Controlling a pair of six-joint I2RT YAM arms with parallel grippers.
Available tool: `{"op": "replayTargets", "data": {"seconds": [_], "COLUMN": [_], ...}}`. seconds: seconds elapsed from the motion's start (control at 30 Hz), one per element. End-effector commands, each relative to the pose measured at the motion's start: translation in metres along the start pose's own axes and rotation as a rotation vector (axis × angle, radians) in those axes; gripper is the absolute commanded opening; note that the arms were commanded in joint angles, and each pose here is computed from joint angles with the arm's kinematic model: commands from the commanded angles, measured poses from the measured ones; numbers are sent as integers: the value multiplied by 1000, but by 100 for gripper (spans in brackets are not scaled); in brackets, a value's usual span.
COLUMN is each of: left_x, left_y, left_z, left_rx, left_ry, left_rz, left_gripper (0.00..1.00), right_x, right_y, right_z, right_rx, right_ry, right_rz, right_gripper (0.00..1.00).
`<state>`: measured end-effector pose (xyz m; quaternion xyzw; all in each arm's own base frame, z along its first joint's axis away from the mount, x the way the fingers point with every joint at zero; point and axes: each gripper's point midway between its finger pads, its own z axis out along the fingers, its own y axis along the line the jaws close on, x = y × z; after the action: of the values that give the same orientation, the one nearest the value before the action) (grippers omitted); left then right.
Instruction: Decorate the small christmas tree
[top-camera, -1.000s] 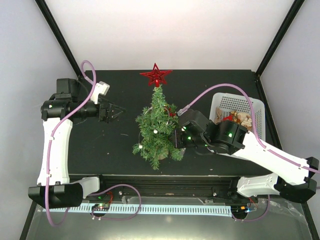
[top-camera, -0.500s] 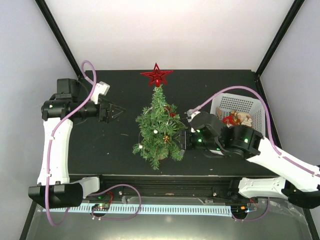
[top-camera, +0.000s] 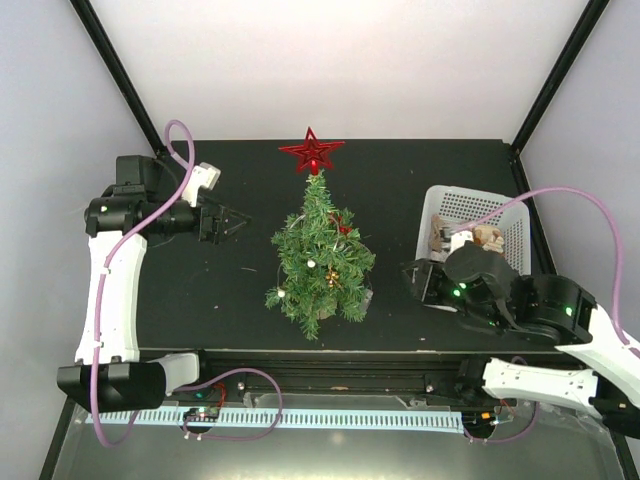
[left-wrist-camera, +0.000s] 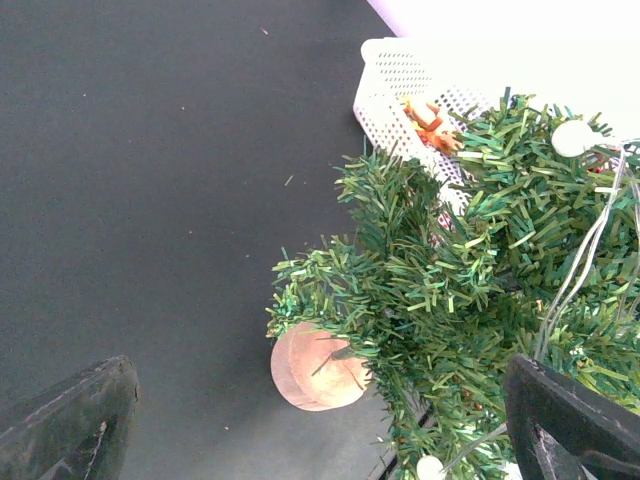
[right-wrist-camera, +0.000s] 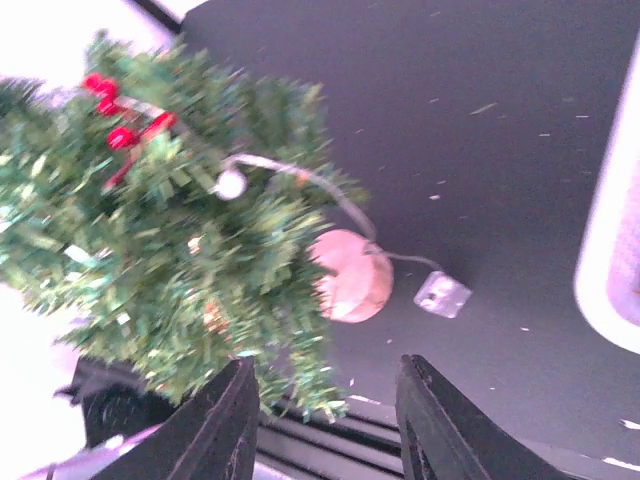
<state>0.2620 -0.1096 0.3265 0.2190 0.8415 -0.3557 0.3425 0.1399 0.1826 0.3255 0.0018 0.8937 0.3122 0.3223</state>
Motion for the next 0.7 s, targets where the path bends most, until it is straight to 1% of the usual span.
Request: {"op": "replayTargets", "data": {"seconds": [0.0,0.07,0.17,0.33,0.5,0.6,0.67], "left_x": [-8,-10,-11,-12,-11,-11,-10], "left_y": [-3,-1,0,4,10,10,18], "left_z": [-4,-4,-3,-2,1,2,9], "left_rx": [-14,-16,-16,-20,-27,-25,-13], "left_ry": [-10,-7,-4,8,24,25,42], "left_rz": [45,45,41,46,50,50,23], "left_gripper": [99,99,99,99,99,99,99], "right_x": [-16,-14,-8,-12,-15,-10,-8], "right_y": [-61,-78,-96,-113,-158,-184,-198], "right_z": [-19,-14,6,36,58,75,89], "right_rx": [216,316,455,471,498,546,565], "right_ry": [-166,-149,-45,5,51,105,145], "right_rz": [133,143,133,197,340,384,400], "right_gripper": [41,42,42,43,44,47,50]}}
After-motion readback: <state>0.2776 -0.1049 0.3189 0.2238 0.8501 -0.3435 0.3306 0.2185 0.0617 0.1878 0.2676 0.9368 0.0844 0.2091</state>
